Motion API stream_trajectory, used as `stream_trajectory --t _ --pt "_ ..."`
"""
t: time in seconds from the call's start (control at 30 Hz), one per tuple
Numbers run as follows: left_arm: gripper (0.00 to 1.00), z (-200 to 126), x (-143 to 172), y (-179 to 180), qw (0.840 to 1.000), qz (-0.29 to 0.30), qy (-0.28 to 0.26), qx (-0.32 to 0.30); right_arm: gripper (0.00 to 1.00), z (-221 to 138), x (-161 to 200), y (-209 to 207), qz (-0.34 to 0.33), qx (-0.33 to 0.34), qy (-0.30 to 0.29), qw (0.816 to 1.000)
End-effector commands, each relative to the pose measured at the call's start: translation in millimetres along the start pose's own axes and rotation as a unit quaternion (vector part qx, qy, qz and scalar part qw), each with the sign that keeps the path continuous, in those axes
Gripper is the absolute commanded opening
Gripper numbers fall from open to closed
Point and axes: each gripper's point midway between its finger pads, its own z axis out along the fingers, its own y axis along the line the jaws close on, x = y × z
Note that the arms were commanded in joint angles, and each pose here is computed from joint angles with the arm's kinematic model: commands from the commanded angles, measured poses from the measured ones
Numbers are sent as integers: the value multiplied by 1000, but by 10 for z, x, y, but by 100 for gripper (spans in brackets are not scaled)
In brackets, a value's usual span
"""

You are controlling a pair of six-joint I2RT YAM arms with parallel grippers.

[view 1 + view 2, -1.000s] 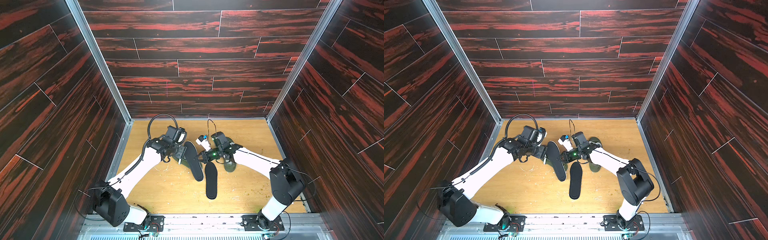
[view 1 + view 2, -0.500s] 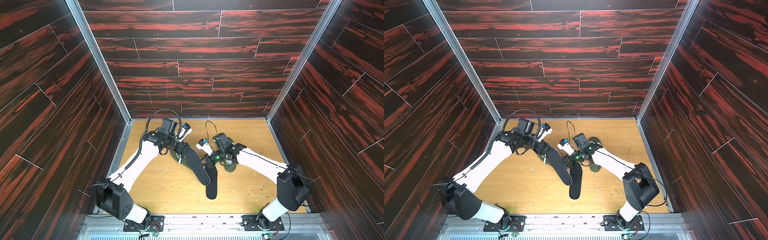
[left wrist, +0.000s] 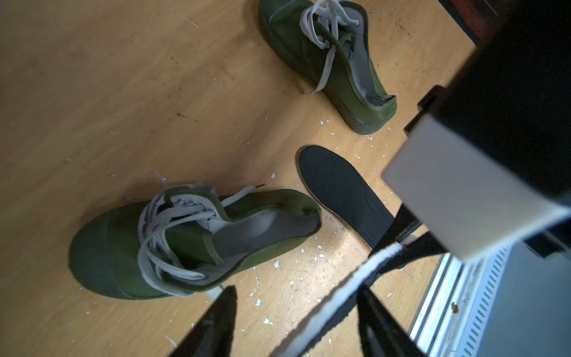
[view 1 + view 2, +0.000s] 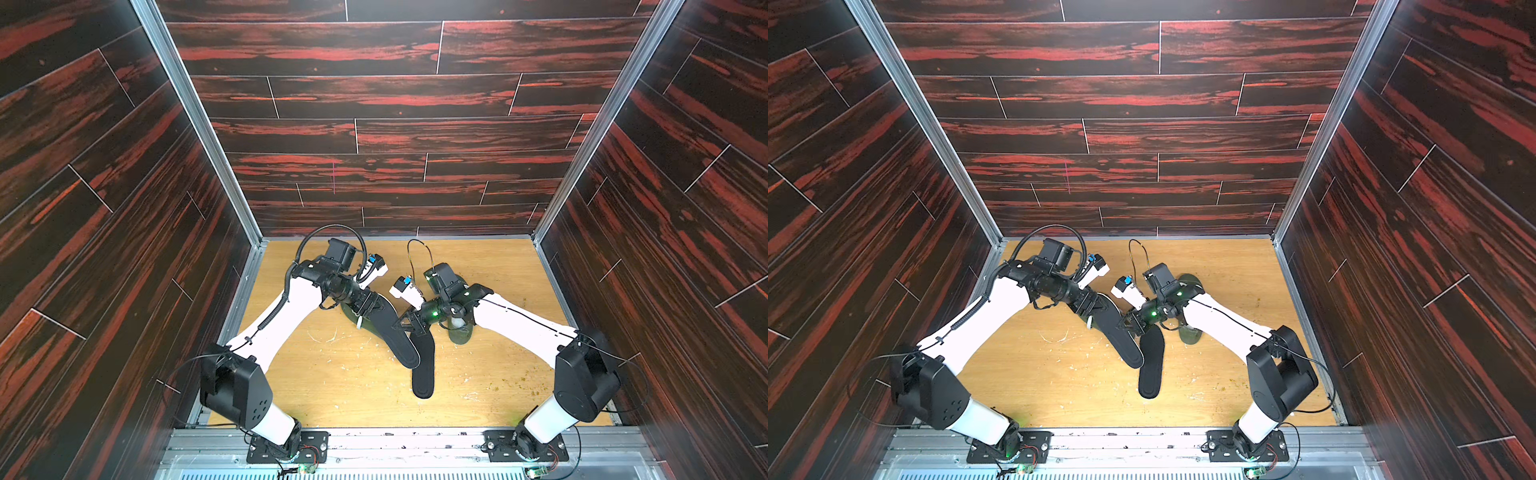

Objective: Insert the insole into the shoe
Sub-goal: Pick up the insole from the center of the board.

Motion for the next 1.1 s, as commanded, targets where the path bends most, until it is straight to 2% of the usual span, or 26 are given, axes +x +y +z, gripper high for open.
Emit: stream_trajectory --t 0.0,0.1,0.13,0.27,0.37,0.63,0.73,0.77,0.93,1.07 --pt "44 -29 17 -84 1000 -4 9 28 11 23 -16 50 -9 -14 7 1000" --pt "18 -29 8 -116 999 -8 6 44 13 38 -14 3 -6 -5 10 1000" --pt "18 -29 -2 -129 999 -11 3 53 14 39 -13 -21 -3 1 11 1000" --pt "1 -2 5 -188 995 -50 3 85 26 50 3 -145 5 28 10 1000" --pt "0 30 4 -125 993 -94 -1 72 43 1 -14 -219 1 56 -6 998" --pt "0 -58 -144 -148 980 -179 -46 73 78 -44 63 -235 -50 82 -51 994" --pt "0 -75 -176 -122 974 -211 -48 69 96 -28 90 -297 -74 106 -68 989" --pt "0 -77 -184 -126 972 -218 -48 70 98 -17 93 -324 -80 116 -74 987" --pt "0 -69 -234 -134 962 -255 -50 81 98 81 95 -545 -129 207 -80 966" --pt "0 -93 -230 -181 960 -260 -50 91 99 97 30 -647 -163 257 -96 948"
